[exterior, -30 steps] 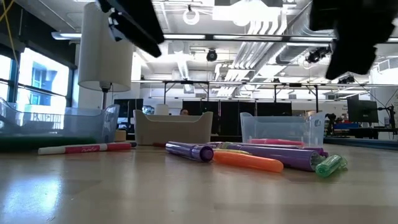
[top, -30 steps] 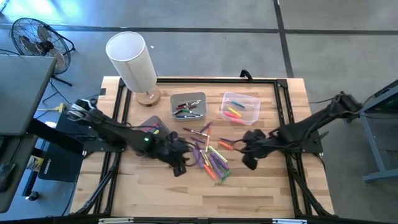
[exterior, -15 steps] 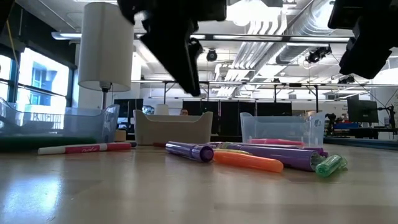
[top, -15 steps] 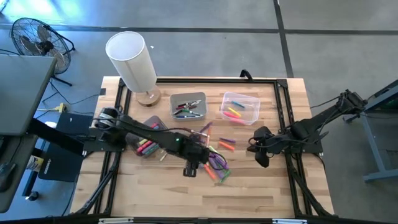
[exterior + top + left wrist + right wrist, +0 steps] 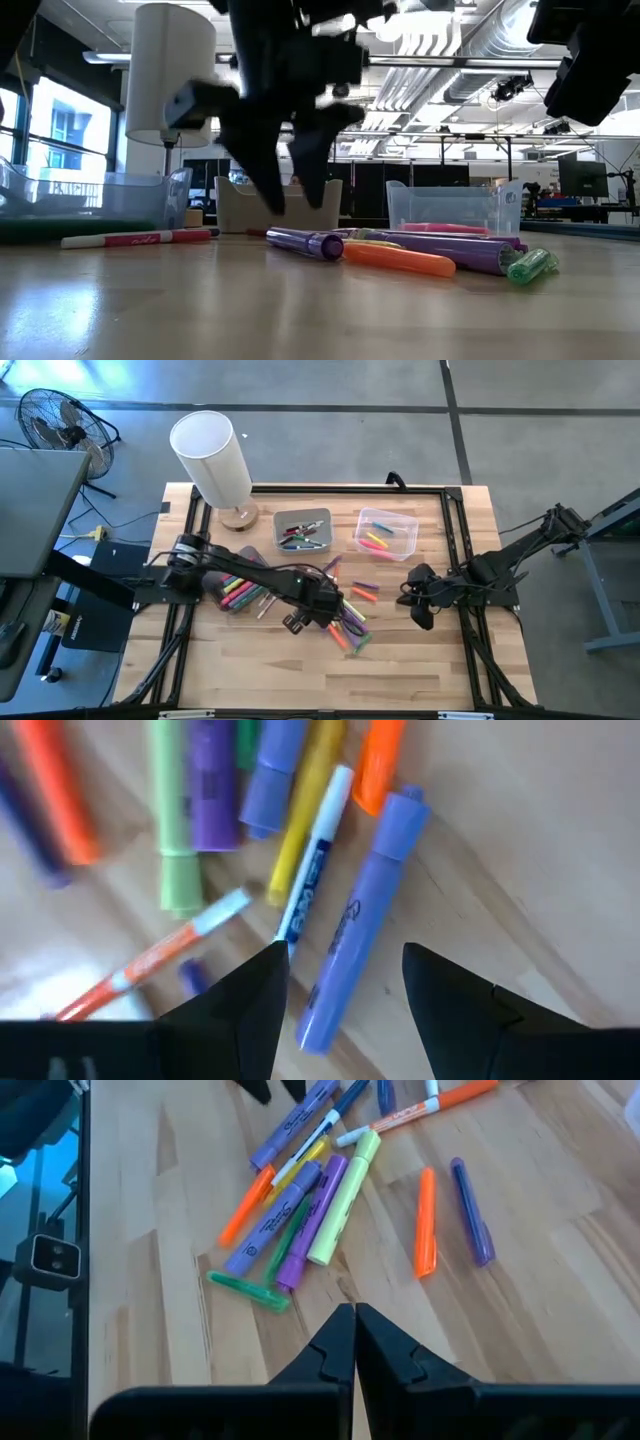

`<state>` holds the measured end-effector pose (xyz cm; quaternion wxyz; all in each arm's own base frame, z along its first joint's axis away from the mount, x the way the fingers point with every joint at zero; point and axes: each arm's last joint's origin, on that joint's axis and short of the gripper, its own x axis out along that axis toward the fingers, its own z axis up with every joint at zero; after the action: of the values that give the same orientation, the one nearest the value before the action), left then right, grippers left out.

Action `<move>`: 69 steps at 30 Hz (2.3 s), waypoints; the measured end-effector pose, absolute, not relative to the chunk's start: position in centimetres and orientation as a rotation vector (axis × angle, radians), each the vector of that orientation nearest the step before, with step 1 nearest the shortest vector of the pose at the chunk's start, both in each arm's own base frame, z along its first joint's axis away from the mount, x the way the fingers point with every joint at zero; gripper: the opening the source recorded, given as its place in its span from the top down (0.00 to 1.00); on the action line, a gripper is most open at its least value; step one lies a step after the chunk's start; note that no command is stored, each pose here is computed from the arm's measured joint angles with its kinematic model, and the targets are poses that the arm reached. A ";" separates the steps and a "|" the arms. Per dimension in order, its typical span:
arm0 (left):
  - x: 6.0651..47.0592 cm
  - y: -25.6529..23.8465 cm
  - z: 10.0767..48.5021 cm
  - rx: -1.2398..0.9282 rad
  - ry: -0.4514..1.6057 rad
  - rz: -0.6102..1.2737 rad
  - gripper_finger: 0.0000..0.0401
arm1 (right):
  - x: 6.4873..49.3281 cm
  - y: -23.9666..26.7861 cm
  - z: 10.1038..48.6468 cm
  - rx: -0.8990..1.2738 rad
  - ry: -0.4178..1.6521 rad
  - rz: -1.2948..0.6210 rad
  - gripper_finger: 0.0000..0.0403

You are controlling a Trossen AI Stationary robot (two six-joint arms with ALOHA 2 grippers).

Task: Pick & Place Markers
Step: Put the purple highlighter pen into the black bin

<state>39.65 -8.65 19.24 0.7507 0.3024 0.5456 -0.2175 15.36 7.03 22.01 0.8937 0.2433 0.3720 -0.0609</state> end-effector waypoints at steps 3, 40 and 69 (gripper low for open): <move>39.9 -8.8 17.8 0.672 1.217 -0.501 0.52 | 15.4 7.0 22.0 0.499 0.760 -0.143 1.00; 38.7 -9.8 22.6 -0.082 1.217 -0.174 0.87 | 15.4 6.9 22.0 0.437 0.757 -0.131 1.00; 15.8 0.3 23.8 -0.494 1.039 0.545 0.87 | 16.1 6.9 22.9 0.509 0.593 -0.213 1.00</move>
<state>15.78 0.31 23.80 0.8041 -0.2305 0.4853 0.2544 16.15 6.87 22.90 0.9192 0.2474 0.2885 -0.1035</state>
